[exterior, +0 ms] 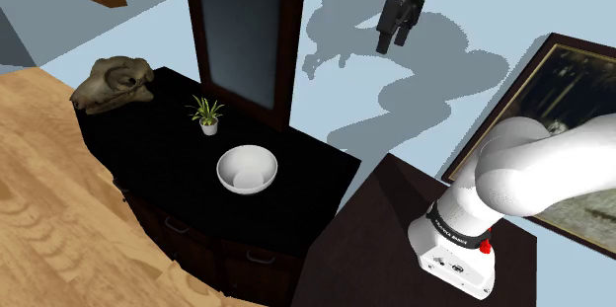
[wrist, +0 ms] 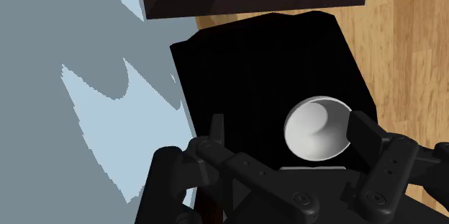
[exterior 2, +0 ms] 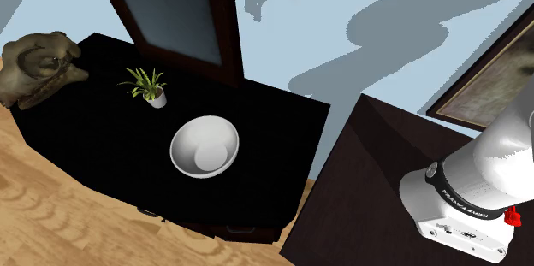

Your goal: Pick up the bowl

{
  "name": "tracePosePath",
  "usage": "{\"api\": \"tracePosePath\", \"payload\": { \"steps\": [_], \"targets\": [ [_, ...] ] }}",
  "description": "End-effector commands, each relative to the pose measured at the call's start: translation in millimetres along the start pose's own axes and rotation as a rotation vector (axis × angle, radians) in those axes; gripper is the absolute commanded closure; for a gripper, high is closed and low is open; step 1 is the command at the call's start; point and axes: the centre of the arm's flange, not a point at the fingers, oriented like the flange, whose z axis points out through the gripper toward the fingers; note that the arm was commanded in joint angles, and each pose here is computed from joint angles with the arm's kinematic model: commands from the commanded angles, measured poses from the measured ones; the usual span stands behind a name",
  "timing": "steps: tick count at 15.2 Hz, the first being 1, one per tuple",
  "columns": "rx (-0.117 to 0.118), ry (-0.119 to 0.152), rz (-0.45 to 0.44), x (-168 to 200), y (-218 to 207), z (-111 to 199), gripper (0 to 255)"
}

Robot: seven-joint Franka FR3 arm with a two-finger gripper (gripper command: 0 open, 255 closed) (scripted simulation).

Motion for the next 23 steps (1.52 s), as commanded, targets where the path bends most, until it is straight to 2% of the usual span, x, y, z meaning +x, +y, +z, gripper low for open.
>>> {"api": "tracePosePath", "payload": {
  "steps": [1, 23],
  "targets": [
    [0.000, 0.000, 0.000, 0, 0, 0, 0],
    [0.051, 0.022, -0.039, 153, -48, 238, 0]
  ]
}}
